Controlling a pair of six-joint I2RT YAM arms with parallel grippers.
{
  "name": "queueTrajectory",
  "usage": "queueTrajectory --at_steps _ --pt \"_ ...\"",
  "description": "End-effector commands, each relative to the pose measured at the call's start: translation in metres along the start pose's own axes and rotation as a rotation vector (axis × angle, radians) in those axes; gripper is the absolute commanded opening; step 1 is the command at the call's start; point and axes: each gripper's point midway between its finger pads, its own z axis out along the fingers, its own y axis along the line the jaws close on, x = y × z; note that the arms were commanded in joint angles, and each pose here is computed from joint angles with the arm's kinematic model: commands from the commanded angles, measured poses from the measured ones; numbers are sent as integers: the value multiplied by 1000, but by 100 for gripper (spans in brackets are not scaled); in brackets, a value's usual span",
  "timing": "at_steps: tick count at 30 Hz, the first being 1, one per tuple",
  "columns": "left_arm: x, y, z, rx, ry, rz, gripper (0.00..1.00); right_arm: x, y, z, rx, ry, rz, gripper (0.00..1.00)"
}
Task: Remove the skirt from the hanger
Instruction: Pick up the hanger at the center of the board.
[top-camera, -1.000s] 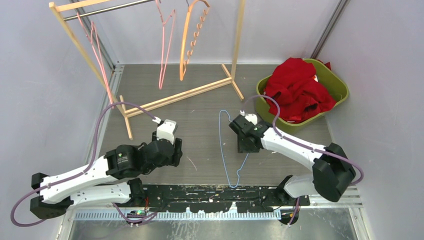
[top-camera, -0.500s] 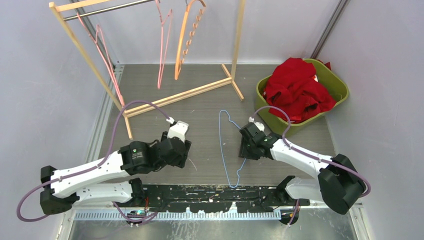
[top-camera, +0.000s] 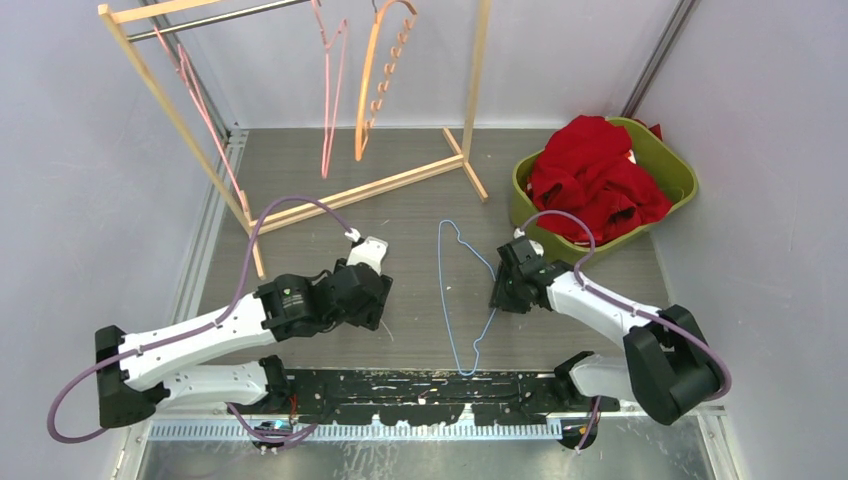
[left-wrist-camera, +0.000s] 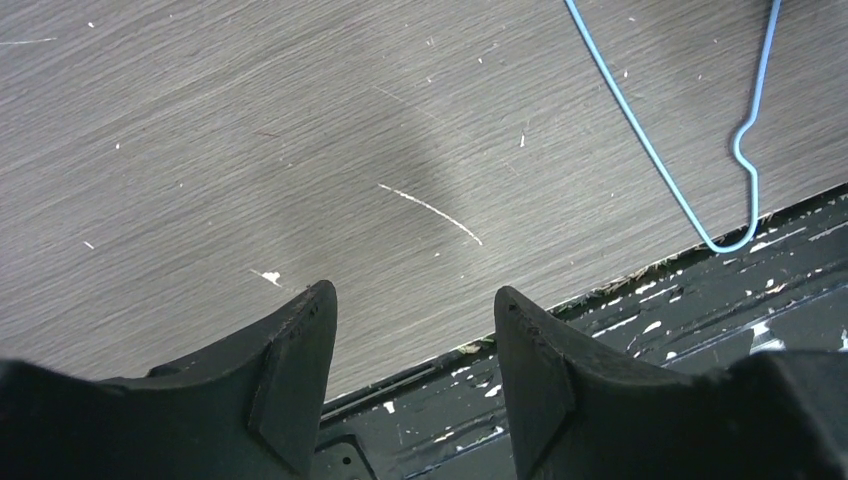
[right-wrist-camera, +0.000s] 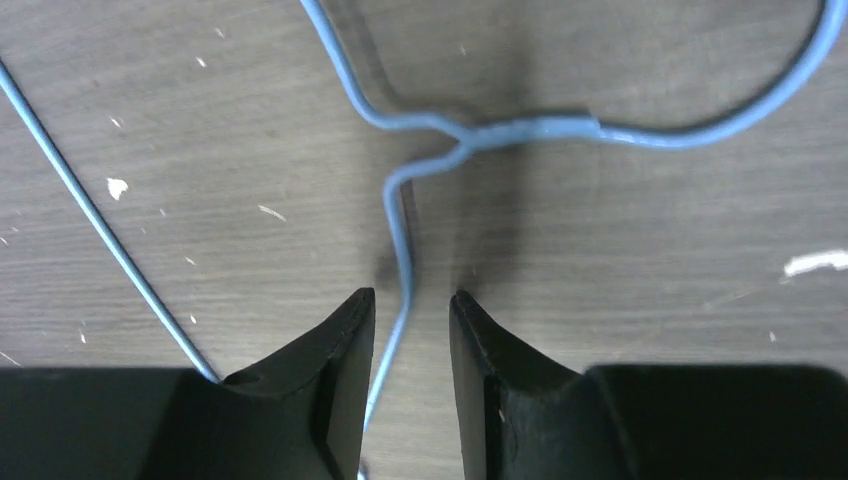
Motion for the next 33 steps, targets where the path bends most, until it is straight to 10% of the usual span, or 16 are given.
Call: queueTrajectory --at_steps 1,11,15,19,33 --pt "-25 -12 -3 49 -58 -29 60 -4 7 13 -48 15 -30 38" --pt "-23 -5 9 41 -21 -69 60 2 9 36 -44 60 -3 30" --pt "-22 -3 8 41 -22 -79 59 -5 -8 33 67 36 5 4" --pt "-25 0 6 37 -34 -96 59 -15 -21 25 147 -11 -7 1" --pt "-46 -7 4 72 -112 -103 59 -112 21 -118 321 -316 -386 1"
